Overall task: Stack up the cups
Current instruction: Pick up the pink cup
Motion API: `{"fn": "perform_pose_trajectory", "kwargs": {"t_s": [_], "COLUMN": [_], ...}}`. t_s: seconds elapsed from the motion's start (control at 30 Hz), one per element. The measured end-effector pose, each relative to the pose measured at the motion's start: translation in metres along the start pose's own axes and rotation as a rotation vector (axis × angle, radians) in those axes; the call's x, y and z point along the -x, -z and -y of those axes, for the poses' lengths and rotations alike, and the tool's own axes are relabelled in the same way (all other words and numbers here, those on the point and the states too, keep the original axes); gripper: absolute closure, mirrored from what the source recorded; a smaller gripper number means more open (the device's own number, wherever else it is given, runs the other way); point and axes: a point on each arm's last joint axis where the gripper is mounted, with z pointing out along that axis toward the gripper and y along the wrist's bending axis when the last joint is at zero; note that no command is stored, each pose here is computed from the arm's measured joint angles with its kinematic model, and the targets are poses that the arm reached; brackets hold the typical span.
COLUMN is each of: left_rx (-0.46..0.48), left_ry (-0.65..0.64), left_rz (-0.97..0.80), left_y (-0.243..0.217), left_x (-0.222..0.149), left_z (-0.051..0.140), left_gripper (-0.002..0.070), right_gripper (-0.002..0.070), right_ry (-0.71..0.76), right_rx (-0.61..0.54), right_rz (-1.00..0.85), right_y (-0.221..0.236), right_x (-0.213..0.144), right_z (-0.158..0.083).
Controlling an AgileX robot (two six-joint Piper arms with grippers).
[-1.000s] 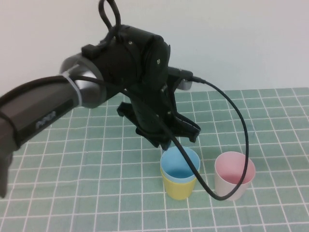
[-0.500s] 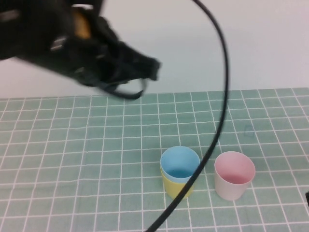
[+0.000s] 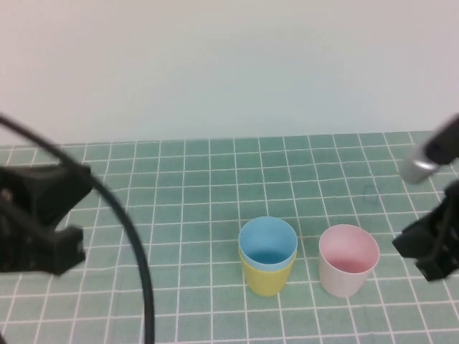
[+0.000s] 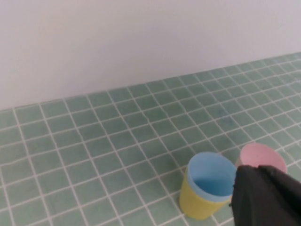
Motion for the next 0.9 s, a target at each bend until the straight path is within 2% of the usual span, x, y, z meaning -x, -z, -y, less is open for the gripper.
{"fn": "perform_pose_trajectory", "kwargs": {"t_s": [0.1, 0.23, 0.5, 0.7, 0.9], "left_rx": [0.007, 0.016, 0.021, 0.023, 0.023], "left_ry": [-0.005, -0.01, -0.016, -0.013, -0.013], "left_rz": [-0.018, -0.052, -0.061, -0.064, -0.065], "left_y": [0.003, 0.0, -0.002, -0.002, -0.002], "left_x": [-0.011, -0.019, -0.022, -0.022, -0.022], "left_z": [-0.003, -0.003, -0.004, -0.004, -0.004], "left_gripper": [0.0676, 0.0676, 0.0676, 0.0676, 0.0676], "right_gripper": [0.044, 0.0377, 0.0362, 0.0361, 0.0362], "right_ry": [0.011, -0.017, -0.058, -0.045, -0.064], "right_rx": [-0.032, -0.044, -0.019, -0.063, -0.041], "right_rz": [-0.077, -0.163, -0.331, -0.355, -0.43], "right_y": [-0.018, -0.047, -0.115, -0.138, -0.16], "right_x": [0.018, 0.037, 0.044, 0.045, 0.033], "right_z": [0.012, 0.028, 0.051, 0.063, 0.065]}}
